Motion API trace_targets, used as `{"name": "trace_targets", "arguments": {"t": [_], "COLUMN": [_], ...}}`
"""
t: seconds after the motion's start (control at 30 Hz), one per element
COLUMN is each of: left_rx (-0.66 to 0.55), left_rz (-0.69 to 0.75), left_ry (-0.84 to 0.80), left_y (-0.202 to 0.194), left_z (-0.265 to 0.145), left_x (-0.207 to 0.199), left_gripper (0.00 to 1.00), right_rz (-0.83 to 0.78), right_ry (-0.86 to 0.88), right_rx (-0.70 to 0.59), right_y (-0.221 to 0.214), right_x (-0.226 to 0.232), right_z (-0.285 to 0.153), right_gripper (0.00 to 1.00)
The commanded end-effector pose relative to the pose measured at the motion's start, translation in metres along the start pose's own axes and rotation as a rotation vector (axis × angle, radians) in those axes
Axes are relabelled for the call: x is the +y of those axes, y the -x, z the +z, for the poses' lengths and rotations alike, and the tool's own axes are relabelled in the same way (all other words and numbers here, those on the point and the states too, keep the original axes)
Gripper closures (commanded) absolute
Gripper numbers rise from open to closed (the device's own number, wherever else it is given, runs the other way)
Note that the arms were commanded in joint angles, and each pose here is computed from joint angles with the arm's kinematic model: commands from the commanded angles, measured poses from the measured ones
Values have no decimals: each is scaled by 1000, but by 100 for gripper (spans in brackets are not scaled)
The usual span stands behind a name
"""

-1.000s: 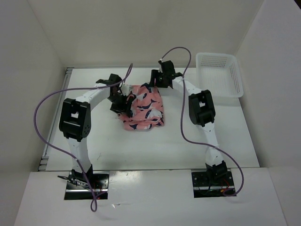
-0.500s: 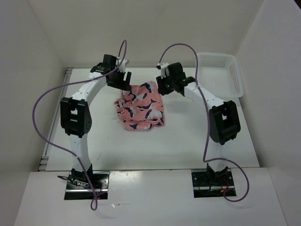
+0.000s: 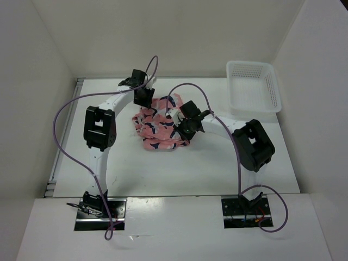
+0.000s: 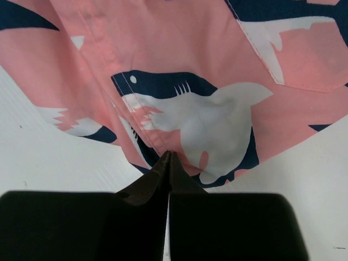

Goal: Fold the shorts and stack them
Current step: Fold the shorts

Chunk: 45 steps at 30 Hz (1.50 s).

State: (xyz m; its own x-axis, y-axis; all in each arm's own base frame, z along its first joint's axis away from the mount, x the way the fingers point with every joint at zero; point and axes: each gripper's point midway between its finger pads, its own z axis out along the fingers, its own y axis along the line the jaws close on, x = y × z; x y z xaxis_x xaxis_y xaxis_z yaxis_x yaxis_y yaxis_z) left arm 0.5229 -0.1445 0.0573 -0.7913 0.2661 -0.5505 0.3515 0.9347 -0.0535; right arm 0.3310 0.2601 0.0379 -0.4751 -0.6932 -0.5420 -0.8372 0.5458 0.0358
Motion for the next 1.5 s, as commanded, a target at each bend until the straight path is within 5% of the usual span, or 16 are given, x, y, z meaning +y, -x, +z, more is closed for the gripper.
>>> {"name": "trace_targets", "arguments": {"t": [0.0,0.2,0.3,0.33,0.47,0.53,0.7,0.83,1.1,1.23,1.47], "left_rx": [-70,-96,-134,-169,-267,-343,-452,-391,-321,-261,-202], "left_rz": [1,2,5,8,8,5,-35,-136,-308,-325,-335], "left_ry": [75,90,93,95,109,123,191,325,460,442,405], "left_y": [22,32,46,58,89,106,99,37,-73,-106,-128], "left_z": [6,-2,-16,-29,-83,-128,-219,-242,-280,-268,-258], "left_x": [20,22,21,21,22,25,50,102,155,145,134], "left_gripper": [49,38,28,25,12,7,1,1,1,1,1], "right_rz": [-55,-85,-68,-67,-31,3,144,333,642,790,811], "right_ry": [-34,-45,-44,-59,-220,-310,-540,-717,-912,-903,-1029], "right_rx": [-9,-50,-127,-173,-358,-460,-529,-398,-261,-229,-93], "right_y": [1,20,51,67,115,133,104,30,-76,-95,-108], "right_x": [-7,-6,-3,-5,-22,-37,-109,-174,-243,-236,-220], "right_z": [-8,-22,-50,-63,-128,-175,-255,-274,-322,-324,-312], "right_gripper": [99,97,78,63,33,28,17,0,0,0,0]}}
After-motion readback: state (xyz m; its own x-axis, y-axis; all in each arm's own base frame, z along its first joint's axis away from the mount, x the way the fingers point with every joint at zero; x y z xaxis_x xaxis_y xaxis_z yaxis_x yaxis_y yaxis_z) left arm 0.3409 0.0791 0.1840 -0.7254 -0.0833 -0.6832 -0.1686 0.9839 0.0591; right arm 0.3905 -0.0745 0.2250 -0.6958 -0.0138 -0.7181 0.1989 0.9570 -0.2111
